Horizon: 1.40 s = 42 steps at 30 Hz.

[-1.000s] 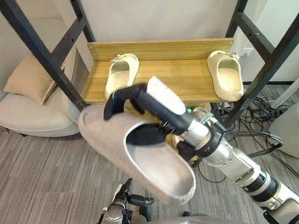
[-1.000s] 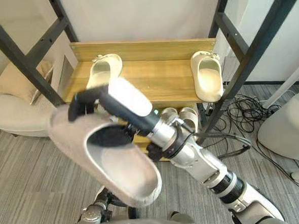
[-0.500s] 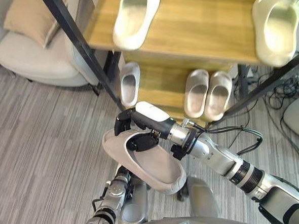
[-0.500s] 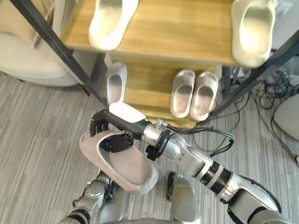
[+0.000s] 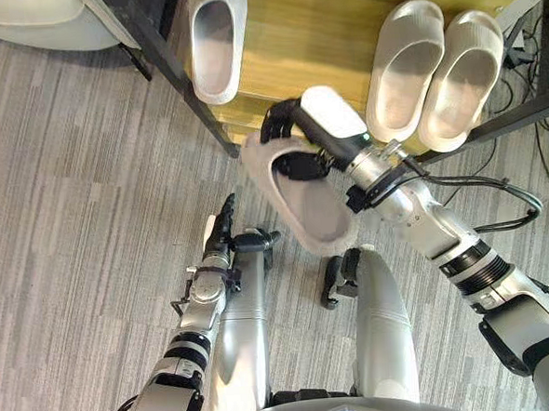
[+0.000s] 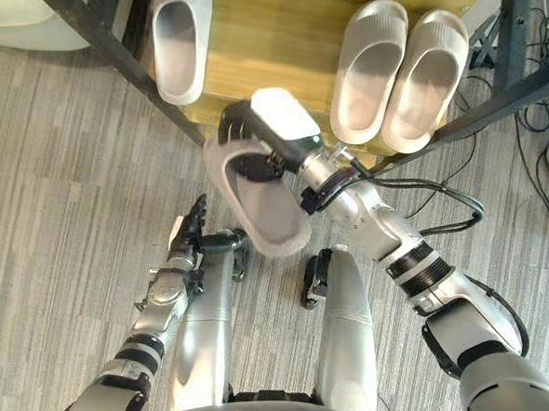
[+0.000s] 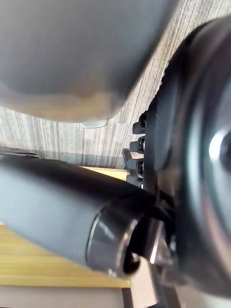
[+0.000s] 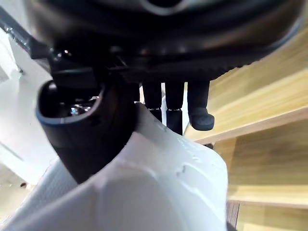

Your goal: Organize the slippers on the shoe rack

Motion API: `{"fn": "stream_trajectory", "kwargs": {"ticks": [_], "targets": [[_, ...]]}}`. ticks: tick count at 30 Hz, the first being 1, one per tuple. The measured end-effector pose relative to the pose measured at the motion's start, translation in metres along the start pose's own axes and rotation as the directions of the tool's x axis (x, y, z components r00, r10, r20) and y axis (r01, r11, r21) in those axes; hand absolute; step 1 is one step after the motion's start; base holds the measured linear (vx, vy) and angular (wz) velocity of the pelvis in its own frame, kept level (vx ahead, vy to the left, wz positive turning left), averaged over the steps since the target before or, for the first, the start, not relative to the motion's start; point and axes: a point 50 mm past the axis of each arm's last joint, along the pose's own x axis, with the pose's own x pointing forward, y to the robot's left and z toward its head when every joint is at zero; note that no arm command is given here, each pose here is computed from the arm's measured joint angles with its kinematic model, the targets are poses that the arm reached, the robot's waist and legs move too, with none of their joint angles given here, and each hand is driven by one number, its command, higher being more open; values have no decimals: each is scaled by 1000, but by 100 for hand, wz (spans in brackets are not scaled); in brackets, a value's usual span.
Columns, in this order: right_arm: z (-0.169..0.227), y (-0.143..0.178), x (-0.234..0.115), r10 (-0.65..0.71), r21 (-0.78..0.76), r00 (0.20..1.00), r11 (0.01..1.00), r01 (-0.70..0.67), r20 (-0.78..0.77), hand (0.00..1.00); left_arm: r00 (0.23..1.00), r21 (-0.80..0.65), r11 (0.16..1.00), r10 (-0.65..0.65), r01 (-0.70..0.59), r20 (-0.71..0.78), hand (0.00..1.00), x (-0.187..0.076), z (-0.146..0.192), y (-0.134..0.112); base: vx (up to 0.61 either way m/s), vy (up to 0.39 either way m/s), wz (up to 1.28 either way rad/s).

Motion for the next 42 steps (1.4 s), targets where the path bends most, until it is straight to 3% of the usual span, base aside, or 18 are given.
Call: {"fn": "stream_trajectory", "kwargs": {"ticks": [6,12,23,24,42], "targets": [[-1,-28,10,-183,-20,983,983,182,-21,0,998,-77,996,55,-52,32,100,1,8,5,4,-61,4],[-18,-64,29,-383,-61,918,924,379,-103,0,996,-109,992,66,-60,54,100,0,13,1,20,-67,8],[-60,-73,40,-412,-147,863,911,385,-293,0,996,-130,989,73,-67,42,100,-1,10,-6,17,-49,10],[-66,-75,41,-410,-158,855,912,378,-317,100,997,-136,989,70,-64,41,100,-2,9,-8,16,-52,23],[-65,-106,66,-496,-134,793,866,482,-354,100,997,-182,982,65,-56,44,100,-3,8,-21,4,-32,9]]}}
